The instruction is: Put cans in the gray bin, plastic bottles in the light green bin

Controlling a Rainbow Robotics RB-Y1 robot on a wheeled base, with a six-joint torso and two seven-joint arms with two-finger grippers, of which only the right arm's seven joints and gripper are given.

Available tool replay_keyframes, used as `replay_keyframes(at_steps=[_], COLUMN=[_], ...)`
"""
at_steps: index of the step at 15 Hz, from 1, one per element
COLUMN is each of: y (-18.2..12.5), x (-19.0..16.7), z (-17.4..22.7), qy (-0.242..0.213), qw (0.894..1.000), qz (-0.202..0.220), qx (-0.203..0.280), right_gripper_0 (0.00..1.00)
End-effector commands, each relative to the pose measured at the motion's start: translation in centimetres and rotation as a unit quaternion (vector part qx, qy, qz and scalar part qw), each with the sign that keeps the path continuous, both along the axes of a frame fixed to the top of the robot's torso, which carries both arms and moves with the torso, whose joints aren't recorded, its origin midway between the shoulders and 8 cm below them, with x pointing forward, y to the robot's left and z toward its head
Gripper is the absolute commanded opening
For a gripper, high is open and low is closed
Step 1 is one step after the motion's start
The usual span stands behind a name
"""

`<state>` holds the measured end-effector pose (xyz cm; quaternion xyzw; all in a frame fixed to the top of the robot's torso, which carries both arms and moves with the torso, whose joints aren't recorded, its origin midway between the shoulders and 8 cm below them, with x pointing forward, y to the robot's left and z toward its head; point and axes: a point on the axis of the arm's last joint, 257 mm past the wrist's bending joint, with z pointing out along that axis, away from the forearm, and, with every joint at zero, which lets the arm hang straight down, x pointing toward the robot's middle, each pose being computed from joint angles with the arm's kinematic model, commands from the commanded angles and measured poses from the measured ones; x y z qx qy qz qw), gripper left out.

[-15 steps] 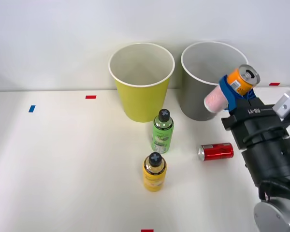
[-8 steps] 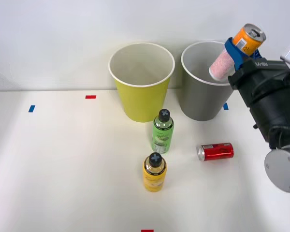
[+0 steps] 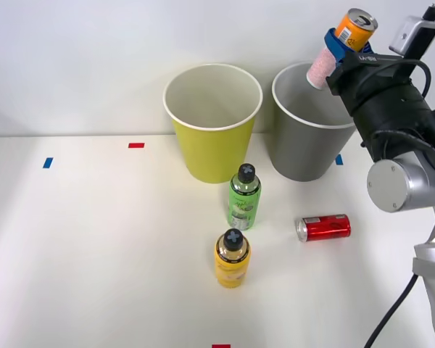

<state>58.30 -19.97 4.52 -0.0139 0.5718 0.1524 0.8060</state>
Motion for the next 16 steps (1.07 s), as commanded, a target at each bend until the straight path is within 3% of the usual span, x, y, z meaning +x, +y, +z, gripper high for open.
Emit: replay_keyframes(at_steps=[1,5,6,8,9,11,16], y=[-0.3,-0.8,-0.9,-0.5,-0.3,-0.1,-0.1], x=[1.7,2.4,2.3,2.3,2.3,2.3,2.3], z=[-0.5,-1.3,-1.2,-1.5,-1.6,-1.5,-1.9], qy=[0.007,0.014,0.013,0.015,0.017,0.015,0.016], qw=[1.000,0.999,0.999,0.999,0.999,0.999,0.998], qz=[-0.014,-0.023,-0.024,-0.021,-0.020,-0.018,-0.021], qx=[-0.026,-0.044,-0.043,-0.043,-0.044,-0.047,-0.058], right_gripper_0=[0.00,0.03,0.12,0.46,0.70,0.85,0.88])
